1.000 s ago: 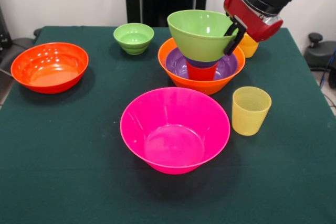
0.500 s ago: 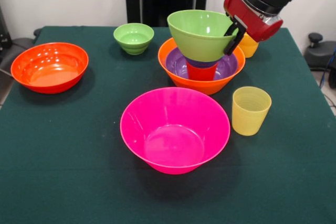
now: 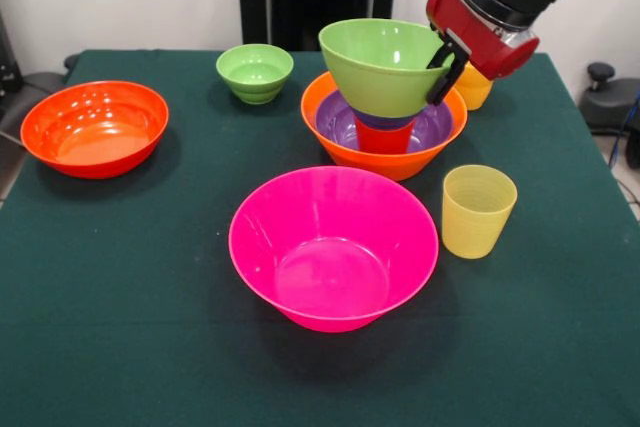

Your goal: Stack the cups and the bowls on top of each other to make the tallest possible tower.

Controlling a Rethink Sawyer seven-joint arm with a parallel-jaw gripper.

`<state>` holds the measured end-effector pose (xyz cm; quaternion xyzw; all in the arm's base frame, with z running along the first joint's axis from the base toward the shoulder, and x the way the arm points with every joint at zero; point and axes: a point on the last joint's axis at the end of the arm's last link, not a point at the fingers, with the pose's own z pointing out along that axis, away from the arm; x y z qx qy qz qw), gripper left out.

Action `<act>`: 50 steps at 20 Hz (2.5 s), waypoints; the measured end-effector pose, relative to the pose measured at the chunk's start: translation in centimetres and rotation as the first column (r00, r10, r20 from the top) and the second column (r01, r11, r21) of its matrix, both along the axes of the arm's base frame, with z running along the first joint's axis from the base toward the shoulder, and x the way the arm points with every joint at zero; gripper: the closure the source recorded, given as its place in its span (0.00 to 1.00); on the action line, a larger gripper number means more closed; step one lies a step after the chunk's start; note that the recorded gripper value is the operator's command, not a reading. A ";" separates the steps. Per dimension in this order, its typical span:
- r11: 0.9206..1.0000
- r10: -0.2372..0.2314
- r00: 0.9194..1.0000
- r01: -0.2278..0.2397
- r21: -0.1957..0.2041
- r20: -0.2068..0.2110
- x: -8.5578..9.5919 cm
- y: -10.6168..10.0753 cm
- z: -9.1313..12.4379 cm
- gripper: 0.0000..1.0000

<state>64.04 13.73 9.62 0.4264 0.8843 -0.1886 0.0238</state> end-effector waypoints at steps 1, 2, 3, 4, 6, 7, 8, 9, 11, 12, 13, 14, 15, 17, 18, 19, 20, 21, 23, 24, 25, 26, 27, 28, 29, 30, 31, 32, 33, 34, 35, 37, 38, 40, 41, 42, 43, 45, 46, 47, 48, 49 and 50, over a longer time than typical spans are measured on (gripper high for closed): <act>1.000 0.000 1.000 0.000 0.000 0.000 0.0 0.0 0.0 1.00; 1.000 0.000 1.000 0.000 0.000 0.000 0.0 0.0 0.0 1.00; 1.000 0.000 1.000 0.000 0.000 0.000 0.0 0.0 0.0 1.00; 1.000 0.000 1.000 0.000 0.000 0.000 0.0 0.0 0.0 1.00; 1.000 0.000 1.000 0.000 0.000 0.000 0.0 0.0 0.0 1.00; 1.000 0.000 1.000 0.000 0.000 0.000 0.0 0.0 0.0 1.00; 1.000 0.000 1.000 0.000 0.000 0.000 0.0 0.0 0.0 1.00; 1.000 0.000 1.000 0.000 0.000 0.000 0.0 0.0 0.0 1.00; 1.000 0.000 1.000 0.000 0.000 0.000 0.0 0.0 0.0 1.00; 1.000 0.000 1.000 0.000 0.000 0.000 0.0 0.0 0.0 1.00; 1.000 0.000 1.000 0.000 0.000 0.001 0.0 0.0 0.1 1.00; 1.000 -0.001 1.000 0.001 0.001 0.002 0.0 0.0 0.1 1.00; 1.000 -0.001 1.000 0.001 0.001 0.003 0.1 0.0 0.2 1.00; 1.000 -0.003 1.000 0.003 0.003 0.007 0.2 0.0 0.4 1.00; 1.000 -0.004 1.000 0.004 0.005 0.009 0.2 0.0 0.5 1.00; 1.000 -0.004 1.000 0.004 0.006 0.011 0.3 0.0 0.7 1.00; 1.000 -0.005 1.000 0.004 0.006 0.012 0.3 0.0 0.7 1.00; 1.000 -0.006 1.000 0.006 0.008 0.017 0.4 0.0 1.1 1.00; 1.000 -0.007 1.000 0.007 0.009 0.020 0.4 -0.1 1.3 1.00; 1.000 -0.008 1.000 0.008 0.010 0.021 0.4 -0.1 1.4 1.00; 1.000 -0.009 1.000 0.009 0.011 0.023 0.4 -0.1 1.5 1.00; 1.000 -0.010 1.000 0.010 0.012 0.025 0.5 -0.2 1.6 1.00; 1.000 -0.012 1.000 0.011 0.012 0.027 0.5 -0.2 1.8 1.00; 1.000 -0.015 0.999 0.014 0.014 0.031 0.6 -0.4 2.1 1.00; 1.000 -0.017 0.999 0.017 0.016 0.035 0.6 -0.5 2.4 1.00; 1.000 -0.018 0.999 0.018 0.017 0.037 0.7 -0.5 2.5 1.00; 1.000 -0.020 0.999 0.019 0.018 0.039 0.7 -0.6 2.7 1.00; 1.000 -0.021 0.999 0.020 0.018 0.040 0.7 -0.6 2.8 1.00; 1.000 -0.023 0.999 0.022 0.020 0.042 0.7 -0.7 3.0 1.00; 1.000 -0.024 0.999 0.023 0.020 0.043 0.7 -0.7 3.1 1.00; 0.999 -0.025 0.999 0.024 0.021 0.044 0.6 -0.7 3.2 1.00; 0.999 -0.029 0.999 0.028 0.023 0.043 0.5 -0.8 3.3 1.00; 0.999 -0.030 0.999 0.029 0.025 0.042 0.5 -0.8 3.3 1.00; 0.999 -0.034 0.999 0.033 0.029 0.038 0.3 -0.9 3.2 1.00; 0.999 -0.037 0.999 0.036 0.032 0.035 0.2 -0.9 3.1 1.00; 0.999 -0.041 0.999 0.040 0.036 0.031 0.0 -0.9 2.9 1.00; 0.998 -0.044 0.999 0.043 0.041 0.028 -0.1 -0.9 2.8 1.00; 0.998 -0.050 0.998 0.049 0.048 0.022 -0.4 -1.0 2.3 1.00; 0.998 -0.051 0.998 0.050 0.049 0.021 -0.5 -1.1 2.2 1.00; 0.997 -0.053 0.998 0.052 0.052 0.020 -0.6 -1.1 2.0 1.00; 0.997 -0.054 0.998 0.052 0.053 0.021 -0.7 -1.2 1.9 1.00; 0.997 -0.055 0.998 0.053 0.054 0.021 -0.7 -1.3 1.8 1.00; 0.997 -0.055 0.998 0.054 0.055 0.023 -0.8 -1.3 1.7 1.00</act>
